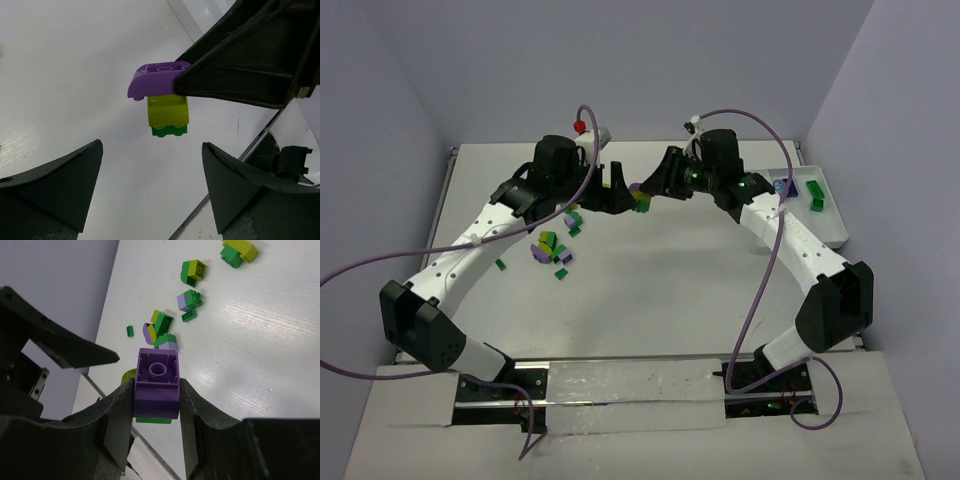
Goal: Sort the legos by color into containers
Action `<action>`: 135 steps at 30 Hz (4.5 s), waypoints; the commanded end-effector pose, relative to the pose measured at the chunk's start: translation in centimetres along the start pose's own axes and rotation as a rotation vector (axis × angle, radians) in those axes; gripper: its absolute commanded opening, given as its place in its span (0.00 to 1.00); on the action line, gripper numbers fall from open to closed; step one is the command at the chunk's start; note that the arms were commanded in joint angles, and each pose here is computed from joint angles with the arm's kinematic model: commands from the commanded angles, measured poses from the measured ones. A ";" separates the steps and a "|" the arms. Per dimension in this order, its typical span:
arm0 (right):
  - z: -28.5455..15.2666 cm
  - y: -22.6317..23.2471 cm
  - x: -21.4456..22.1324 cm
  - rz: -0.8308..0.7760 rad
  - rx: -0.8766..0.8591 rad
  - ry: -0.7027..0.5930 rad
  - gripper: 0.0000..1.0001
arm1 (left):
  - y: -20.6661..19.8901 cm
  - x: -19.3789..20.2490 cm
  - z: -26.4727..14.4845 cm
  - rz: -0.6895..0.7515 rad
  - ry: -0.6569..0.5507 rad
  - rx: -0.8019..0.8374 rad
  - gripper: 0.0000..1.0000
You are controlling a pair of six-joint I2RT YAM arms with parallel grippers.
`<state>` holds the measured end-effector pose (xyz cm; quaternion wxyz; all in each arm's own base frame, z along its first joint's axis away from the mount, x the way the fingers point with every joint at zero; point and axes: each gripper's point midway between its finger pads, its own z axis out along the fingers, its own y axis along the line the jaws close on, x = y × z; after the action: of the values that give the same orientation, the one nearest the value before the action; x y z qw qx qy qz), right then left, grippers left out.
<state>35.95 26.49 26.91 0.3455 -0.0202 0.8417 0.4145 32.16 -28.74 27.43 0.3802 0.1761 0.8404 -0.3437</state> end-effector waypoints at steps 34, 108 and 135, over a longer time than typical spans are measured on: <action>0.1 4.3 -1.1 -0.034 -0.076 -0.022 0.00 | -2.0 -2.8 2.1 0.008 -0.114 0.025 0.06; -16.3 -38.1 -11.3 -0.216 0.904 -0.002 0.93 | 4.9 -4.1 3.0 -0.002 -0.084 0.159 0.00; 1.0 6.2 -1.2 -0.022 -0.697 0.088 0.98 | 0.8 -6.7 -3.0 -0.335 -0.298 0.638 0.00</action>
<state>36.23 29.39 26.80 0.2718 -0.1367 0.7260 0.6167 36.51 -26.78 30.19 0.3343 0.0789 0.6839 -0.6437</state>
